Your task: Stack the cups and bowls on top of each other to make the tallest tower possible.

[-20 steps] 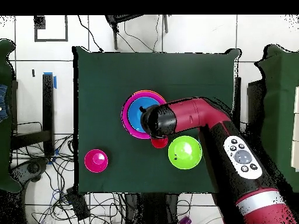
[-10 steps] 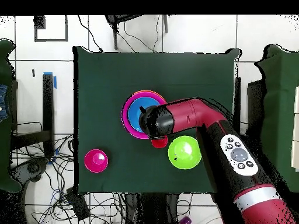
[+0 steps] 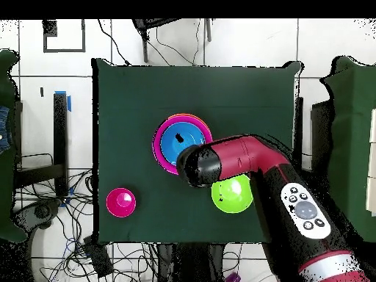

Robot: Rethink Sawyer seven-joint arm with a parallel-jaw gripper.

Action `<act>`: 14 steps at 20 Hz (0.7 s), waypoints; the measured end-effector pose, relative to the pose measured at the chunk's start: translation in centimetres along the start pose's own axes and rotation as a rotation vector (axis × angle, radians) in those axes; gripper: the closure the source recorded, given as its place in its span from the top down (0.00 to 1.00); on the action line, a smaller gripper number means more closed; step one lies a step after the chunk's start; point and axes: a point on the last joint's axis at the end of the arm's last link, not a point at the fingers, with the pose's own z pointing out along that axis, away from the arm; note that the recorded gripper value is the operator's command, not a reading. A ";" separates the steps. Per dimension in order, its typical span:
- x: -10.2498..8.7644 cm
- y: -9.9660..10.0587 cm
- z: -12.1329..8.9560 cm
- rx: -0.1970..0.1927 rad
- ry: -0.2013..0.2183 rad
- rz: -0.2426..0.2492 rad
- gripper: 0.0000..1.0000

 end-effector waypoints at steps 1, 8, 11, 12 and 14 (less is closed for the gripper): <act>0.3 -0.1 0.0 0.000 0.004 0.002 1.00; 4.7 -2.2 1.1 -0.010 0.056 0.035 1.00; 5.9 -3.2 1.6 -0.003 0.055 0.038 1.00; 6.6 -3.9 1.9 0.003 0.049 0.039 1.00; 7.3 -4.7 2.2 0.011 0.041 0.038 1.00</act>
